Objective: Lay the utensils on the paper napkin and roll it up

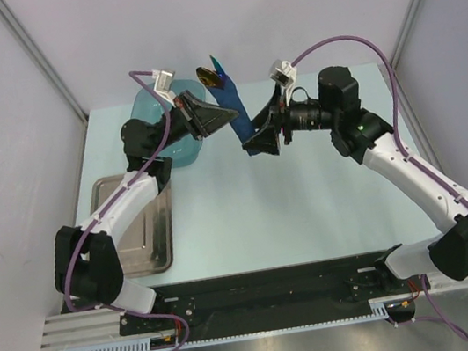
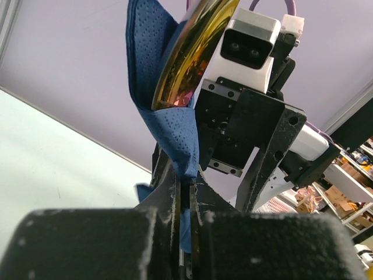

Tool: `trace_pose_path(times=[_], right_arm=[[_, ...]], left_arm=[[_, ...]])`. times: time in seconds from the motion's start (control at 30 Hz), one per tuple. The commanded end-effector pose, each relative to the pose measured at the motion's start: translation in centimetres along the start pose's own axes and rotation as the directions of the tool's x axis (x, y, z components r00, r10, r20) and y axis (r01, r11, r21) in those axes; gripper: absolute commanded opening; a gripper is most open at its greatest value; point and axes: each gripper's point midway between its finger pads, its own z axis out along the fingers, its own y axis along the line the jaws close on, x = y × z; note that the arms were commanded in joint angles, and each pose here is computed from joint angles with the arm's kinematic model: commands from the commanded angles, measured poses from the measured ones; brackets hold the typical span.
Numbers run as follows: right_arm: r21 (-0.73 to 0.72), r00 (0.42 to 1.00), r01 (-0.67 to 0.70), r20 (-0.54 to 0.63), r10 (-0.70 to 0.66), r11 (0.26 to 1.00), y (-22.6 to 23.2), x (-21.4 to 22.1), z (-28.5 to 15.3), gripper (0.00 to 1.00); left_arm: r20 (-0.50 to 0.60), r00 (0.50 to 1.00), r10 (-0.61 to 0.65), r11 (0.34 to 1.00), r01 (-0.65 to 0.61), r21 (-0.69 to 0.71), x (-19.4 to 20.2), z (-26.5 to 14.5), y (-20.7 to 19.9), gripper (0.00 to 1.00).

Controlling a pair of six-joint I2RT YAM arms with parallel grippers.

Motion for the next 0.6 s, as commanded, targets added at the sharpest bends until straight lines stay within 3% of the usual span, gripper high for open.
trace_pose_path(times=[0.0, 0.13, 0.23, 0.33, 0.47, 0.53, 0.57], right_arm=[[0.026, 0.995, 0.062, 0.076, -0.064, 0.998, -0.3, -3.2, 0.1, 0.77], [0.025, 0.996, 0.063, 0.068, -0.064, 0.998, -0.7, -2.7, 0.6, 0.74], [0.012, 0.995, 0.073, 0.064, -0.074, 0.997, -0.6, -2.4, 1.1, 0.62], [0.004, 0.996, 0.081, 0.049, -0.081, 0.997, -0.5, -1.7, 1.3, 0.43], [-0.010, 0.995, 0.083, 0.053, -0.083, 0.996, -0.2, -1.8, 1.2, 0.00], [-0.025, 0.996, 0.071, 0.062, -0.069, 0.997, 0.0, -2.1, 1.2, 0.00], [-0.028, 0.997, 0.057, 0.061, -0.055, 0.998, -0.1, -2.1, 1.0, 0.00]], left_arm=[[0.063, 0.993, 0.096, 0.992, -0.100, 0.075, -2.2, 0.8, -3.7, 0.00], [0.063, 0.994, 0.094, 0.992, -0.099, 0.078, -2.2, 1.1, -3.8, 0.00], [0.065, 0.994, 0.093, 0.992, -0.098, 0.081, -2.3, 1.3, -4.0, 0.00], [0.069, 0.993, 0.093, 0.993, -0.098, 0.073, -2.5, 1.4, -3.9, 0.00], [0.068, 0.993, 0.093, 0.993, -0.097, 0.064, -2.5, 1.5, -3.7, 0.01], [0.068, 0.994, 0.087, 0.994, -0.091, 0.055, -2.4, 1.4, -3.4, 0.09], [0.066, 0.994, 0.088, 0.994, -0.091, 0.052, -2.3, 1.3, -3.3, 0.29]])
